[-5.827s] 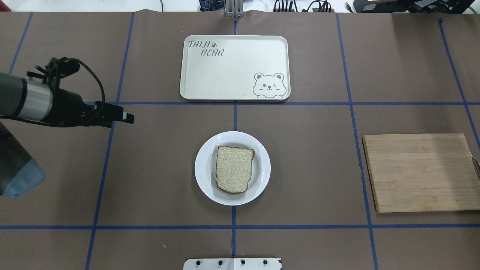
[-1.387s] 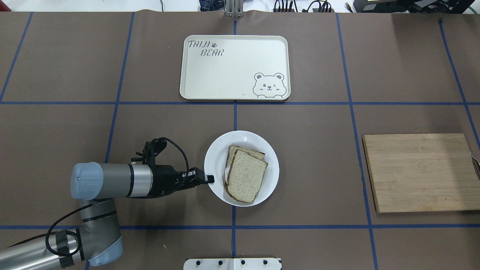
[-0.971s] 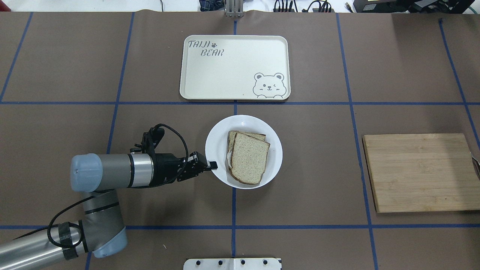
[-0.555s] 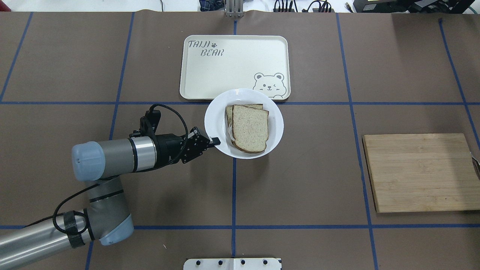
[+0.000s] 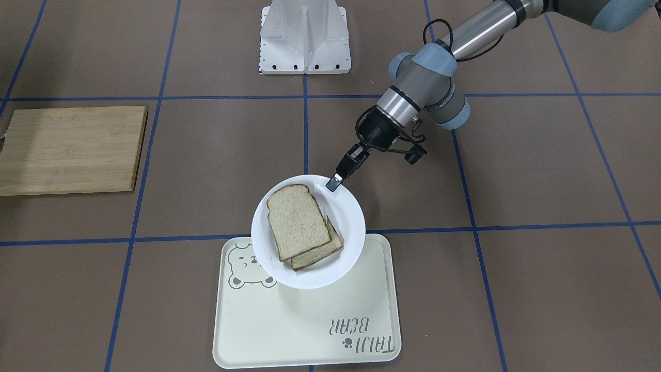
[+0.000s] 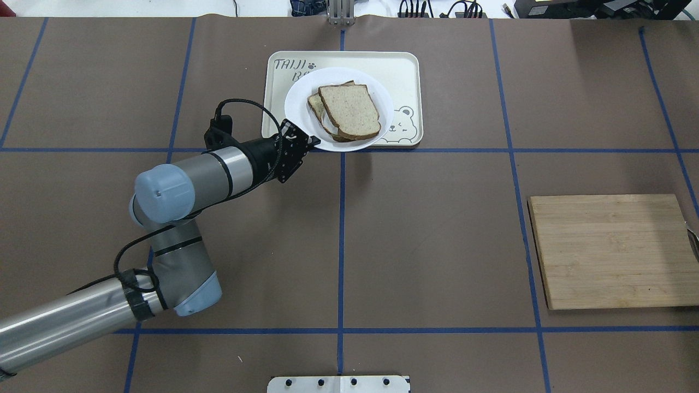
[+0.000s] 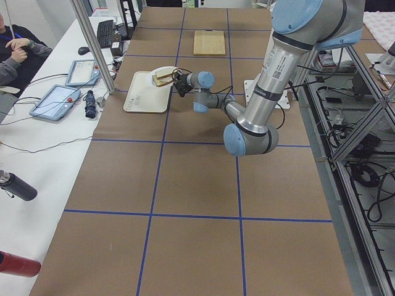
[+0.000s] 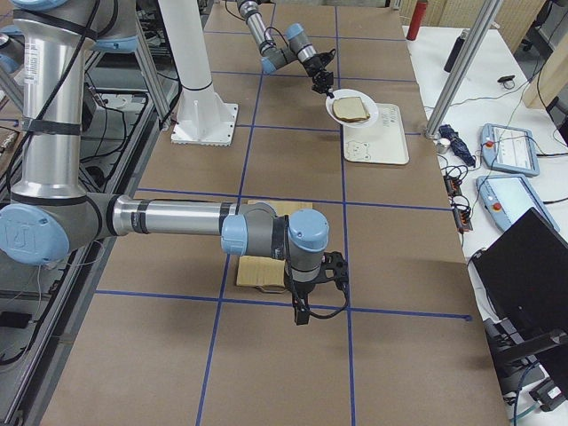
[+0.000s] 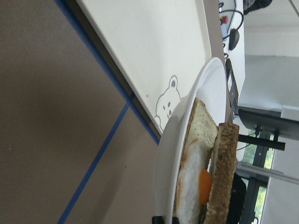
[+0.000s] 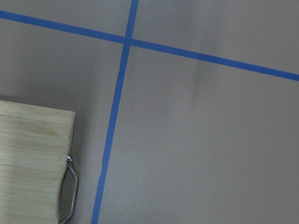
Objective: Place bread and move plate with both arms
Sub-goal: 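Slide the plate with the left gripper onto the bear tray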
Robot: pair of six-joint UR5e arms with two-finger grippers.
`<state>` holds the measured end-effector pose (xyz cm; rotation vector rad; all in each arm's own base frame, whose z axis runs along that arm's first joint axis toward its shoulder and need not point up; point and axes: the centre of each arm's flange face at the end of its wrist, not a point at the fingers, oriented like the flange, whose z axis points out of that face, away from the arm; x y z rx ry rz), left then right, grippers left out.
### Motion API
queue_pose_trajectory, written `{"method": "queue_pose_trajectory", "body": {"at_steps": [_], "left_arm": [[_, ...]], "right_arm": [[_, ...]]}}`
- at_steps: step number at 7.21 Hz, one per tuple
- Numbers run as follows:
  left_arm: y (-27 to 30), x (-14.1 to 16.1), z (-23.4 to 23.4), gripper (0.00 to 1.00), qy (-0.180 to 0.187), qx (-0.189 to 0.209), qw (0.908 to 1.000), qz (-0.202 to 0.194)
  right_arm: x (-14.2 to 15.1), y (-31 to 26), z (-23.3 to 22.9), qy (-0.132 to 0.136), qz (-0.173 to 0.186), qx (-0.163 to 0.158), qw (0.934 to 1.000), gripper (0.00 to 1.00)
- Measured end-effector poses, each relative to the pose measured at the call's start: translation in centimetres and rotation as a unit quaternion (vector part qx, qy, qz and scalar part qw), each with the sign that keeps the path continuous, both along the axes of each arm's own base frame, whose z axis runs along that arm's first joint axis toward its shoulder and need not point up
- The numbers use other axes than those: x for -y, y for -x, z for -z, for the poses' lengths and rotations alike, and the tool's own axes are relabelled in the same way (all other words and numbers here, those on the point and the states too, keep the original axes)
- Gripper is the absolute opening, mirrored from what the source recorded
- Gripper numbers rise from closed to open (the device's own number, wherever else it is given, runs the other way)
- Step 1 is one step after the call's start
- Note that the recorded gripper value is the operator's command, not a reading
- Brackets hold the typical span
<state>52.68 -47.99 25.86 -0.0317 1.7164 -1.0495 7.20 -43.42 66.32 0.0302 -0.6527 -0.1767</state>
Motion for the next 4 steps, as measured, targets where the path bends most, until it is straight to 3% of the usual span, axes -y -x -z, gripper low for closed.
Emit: {"method": "queue_pose_trajectory", "body": {"at_steps": [2,4], "left_arm": [[-2.9,4.5,-0.8,0.0,0.047,0.028,0.9972,0.051],[-5.7,6.8,-0.1,0.0,0.061,0.045,0.9953,0.06]], "right_arm": [[0.0,0.0,-0.2,0.002,0.0,0.0,1.0,1.0],[0.0,0.0,-0.2,0.002,0.0,0.0,1.0,1.0]]}}
